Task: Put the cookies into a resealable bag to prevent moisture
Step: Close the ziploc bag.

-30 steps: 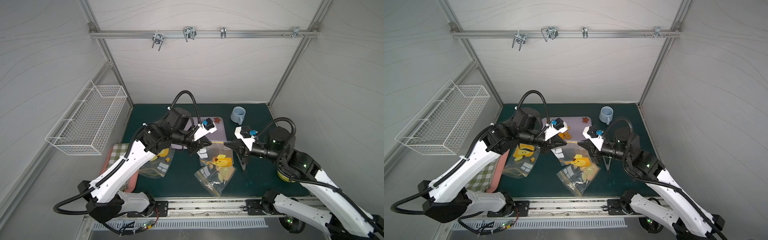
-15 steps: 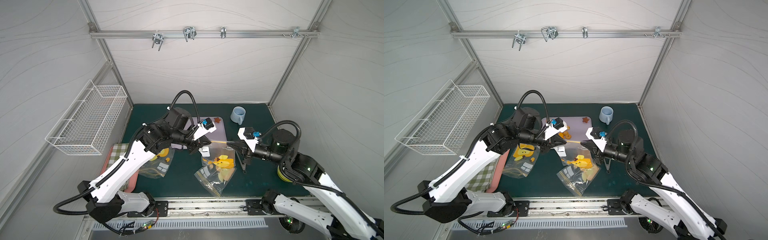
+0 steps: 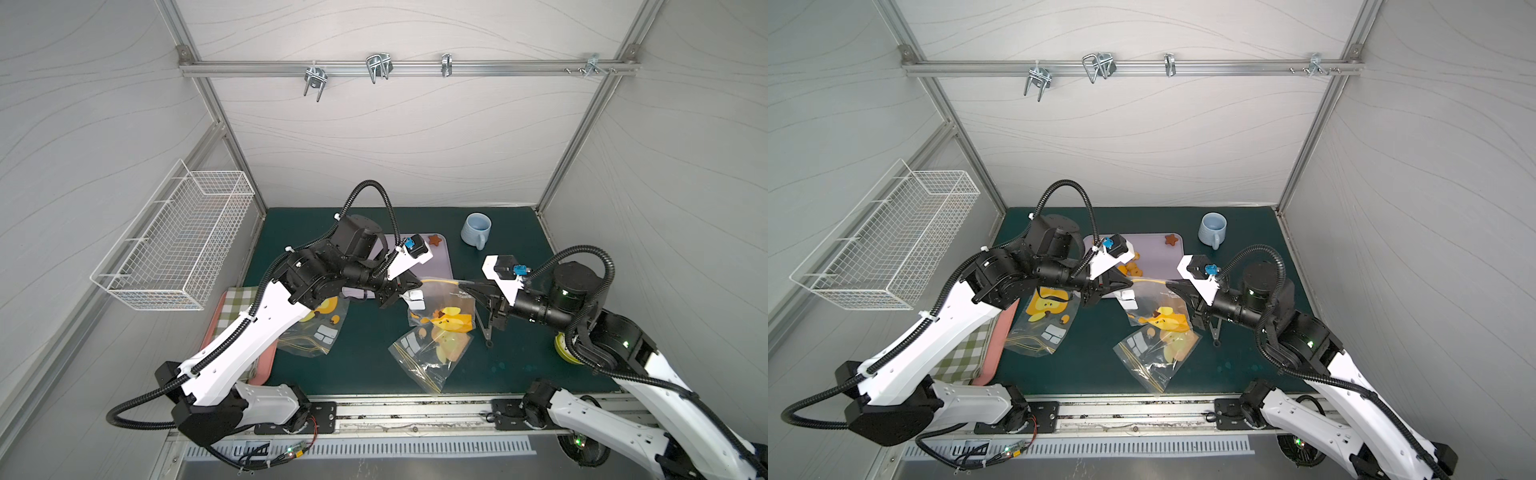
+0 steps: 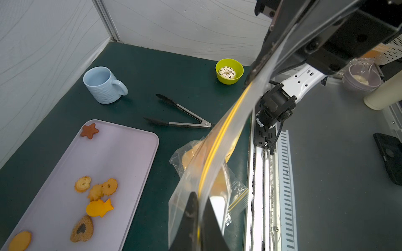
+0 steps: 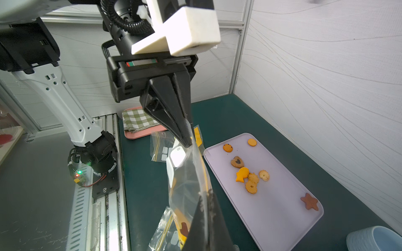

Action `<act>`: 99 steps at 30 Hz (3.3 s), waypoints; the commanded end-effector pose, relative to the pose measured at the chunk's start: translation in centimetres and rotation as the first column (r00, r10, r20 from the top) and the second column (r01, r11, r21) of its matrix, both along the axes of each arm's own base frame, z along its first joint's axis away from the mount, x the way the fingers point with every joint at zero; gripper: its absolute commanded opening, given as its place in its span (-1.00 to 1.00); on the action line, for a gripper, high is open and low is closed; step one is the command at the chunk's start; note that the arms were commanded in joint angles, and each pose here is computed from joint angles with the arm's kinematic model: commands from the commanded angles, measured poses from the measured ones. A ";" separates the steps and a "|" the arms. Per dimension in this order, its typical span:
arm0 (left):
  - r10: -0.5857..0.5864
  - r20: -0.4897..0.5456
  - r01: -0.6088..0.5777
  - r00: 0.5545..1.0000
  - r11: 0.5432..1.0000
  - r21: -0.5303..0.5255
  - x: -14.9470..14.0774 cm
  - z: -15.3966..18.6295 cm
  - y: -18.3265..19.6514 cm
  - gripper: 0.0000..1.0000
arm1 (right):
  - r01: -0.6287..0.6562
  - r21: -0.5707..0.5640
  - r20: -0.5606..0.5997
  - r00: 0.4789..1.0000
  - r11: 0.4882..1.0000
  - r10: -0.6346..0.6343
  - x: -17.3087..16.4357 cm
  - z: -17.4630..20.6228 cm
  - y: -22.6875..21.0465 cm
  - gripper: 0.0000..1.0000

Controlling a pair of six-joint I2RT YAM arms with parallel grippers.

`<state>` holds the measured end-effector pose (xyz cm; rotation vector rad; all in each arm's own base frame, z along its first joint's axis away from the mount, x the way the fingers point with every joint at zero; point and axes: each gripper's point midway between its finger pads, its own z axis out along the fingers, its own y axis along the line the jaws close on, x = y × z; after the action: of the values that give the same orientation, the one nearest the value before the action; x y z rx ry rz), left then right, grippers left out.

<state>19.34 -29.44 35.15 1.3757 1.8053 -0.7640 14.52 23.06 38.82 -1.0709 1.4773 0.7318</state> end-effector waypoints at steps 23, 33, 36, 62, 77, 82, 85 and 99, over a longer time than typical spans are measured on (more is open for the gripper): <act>0.020 0.060 -0.020 0.998 1.000 -0.003 0.6 0.6 0.4 -0.64 | 0.091 0.040 0.099 0.991 0.995 -0.095 0.3 1.8 -2.2 -1.00; 0.023 0.081 -0.023 0.996 1.000 0.003 0.7 0.5 0.8 -1.00 | 0.133 0.029 0.107 0.985 0.991 -0.136 0.7 1.6 -2.8 -1.00; 0.040 0.093 -0.040 0.995 0.999 -0.002 0.9 0.6 0.9 -0.58 | 0.145 0.025 0.110 0.983 0.989 -0.147 0.9 1.5 -2.9 -1.00; 0.060 0.085 -0.058 0.995 0.998 -0.018 1.6 0.8 1.4 -1.00 | 0.210 0.056 0.139 0.966 0.976 -0.216 1.3 2.0 -4.1 -1.00; 0.064 0.084 -0.061 0.994 0.998 -0.030 1.6 0.9 1.6 -0.41 | 0.210 0.055 0.141 0.966 0.976 -0.216 1.3 2.0 -4.1 -1.00; 0.033 0.073 -0.030 0.997 0.999 -0.038 1.1 1.0 1.4 -1.00 | 0.199 0.055 0.136 0.969 0.979 -0.204 1.3 2.0 -3.8 -1.00; 0.027 0.069 -0.024 0.997 0.999 -0.046 1.0 1.1 1.3 -0.62 | 0.190 0.056 0.134 0.971 0.980 -0.196 1.3 2.0 -3.6 -1.00; -0.003 0.064 0.006 0.998 0.999 -0.048 1.5 2.3 0.3 0.62 | 0.005 0.025 0.091 0.996 1.000 -0.008 -0.4 1.2 -0.8 -1.00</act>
<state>20.93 -28.49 35.04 1.3341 1.8120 -0.7293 14.72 21.29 38.80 -1.0234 1.4566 0.6392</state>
